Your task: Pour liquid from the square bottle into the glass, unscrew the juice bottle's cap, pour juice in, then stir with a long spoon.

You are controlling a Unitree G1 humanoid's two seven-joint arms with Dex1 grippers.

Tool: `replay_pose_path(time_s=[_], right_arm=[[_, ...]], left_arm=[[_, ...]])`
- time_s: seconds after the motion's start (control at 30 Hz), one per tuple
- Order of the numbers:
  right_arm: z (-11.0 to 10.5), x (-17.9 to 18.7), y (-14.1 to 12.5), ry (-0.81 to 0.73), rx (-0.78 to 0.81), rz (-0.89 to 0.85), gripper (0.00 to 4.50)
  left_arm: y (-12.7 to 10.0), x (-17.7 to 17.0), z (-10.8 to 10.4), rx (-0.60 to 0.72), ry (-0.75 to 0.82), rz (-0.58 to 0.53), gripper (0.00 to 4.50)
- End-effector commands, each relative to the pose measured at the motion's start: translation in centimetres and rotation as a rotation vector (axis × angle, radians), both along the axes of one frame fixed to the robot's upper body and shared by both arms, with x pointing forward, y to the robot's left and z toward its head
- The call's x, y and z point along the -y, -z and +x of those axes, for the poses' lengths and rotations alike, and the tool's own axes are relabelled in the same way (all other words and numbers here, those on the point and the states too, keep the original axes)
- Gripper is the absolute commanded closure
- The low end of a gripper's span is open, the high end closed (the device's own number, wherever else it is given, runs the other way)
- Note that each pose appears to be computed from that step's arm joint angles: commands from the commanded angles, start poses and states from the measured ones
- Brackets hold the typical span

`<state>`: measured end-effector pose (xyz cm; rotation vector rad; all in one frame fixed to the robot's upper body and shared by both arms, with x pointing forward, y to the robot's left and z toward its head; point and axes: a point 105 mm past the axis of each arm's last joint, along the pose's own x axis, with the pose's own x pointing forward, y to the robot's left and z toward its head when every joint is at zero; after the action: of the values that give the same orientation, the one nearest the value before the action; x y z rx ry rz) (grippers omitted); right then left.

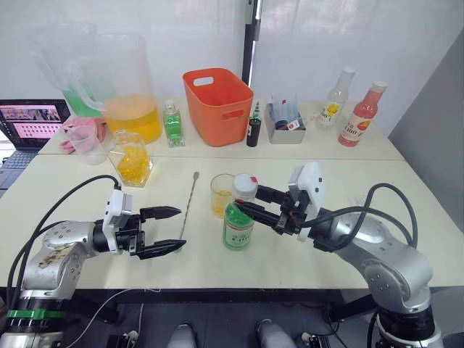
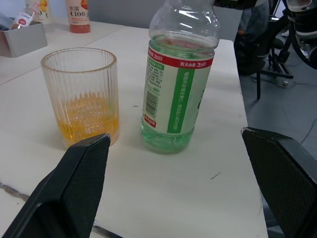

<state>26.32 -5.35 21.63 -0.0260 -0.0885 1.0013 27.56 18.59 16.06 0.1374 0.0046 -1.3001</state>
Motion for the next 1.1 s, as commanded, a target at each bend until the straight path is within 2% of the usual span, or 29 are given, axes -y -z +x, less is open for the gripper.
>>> replay_pose_path(time_s=[0.03, 0.3, 0.37, 0.57, 0.7, 0.93, 1.1], right_arm=[[-0.8, 0.0, -1.3, 0.054, 0.028, 0.028, 3.12], [-1.2, -0.2, -0.2, 0.114, -0.005, -0.005, 3.12], [-1.3, -0.2, -0.3, 0.107, -0.007, -0.001, 2.06], [-1.5, 0.2, -1.8, 0.0, 0.013, 0.01, 0.05], [-2.0, 1.1, -2.1, -0.123, 0.033, -0.09, 0.05], [-1.0, 3.1, -1.1, -0.312, 0.038, -0.246, 0.05], [1.3, 3.2, -1.8, -0.438, 0.078, -0.204, 0.05]], left_arm=[[-1.1, 0.4, 0.3, 0.054, 0.043, -0.02, 0.0], [-1.7, 0.7, 0.7, 0.082, 0.064, -0.034, 0.0], [-1.7, 0.6, 0.7, 0.082, 0.063, -0.031, 0.0], [-1.5, 0.0, 0.5, 0.091, 0.059, -0.006, 0.0], [-1.6, -0.2, 0.3, 0.102, 0.052, -0.005, 0.0], [-1.6, -0.7, -0.3, 0.121, -0.002, -0.009, 0.0], [-1.5, -1.4, -1.2, 0.125, -0.05, 0.006, 0.0]])
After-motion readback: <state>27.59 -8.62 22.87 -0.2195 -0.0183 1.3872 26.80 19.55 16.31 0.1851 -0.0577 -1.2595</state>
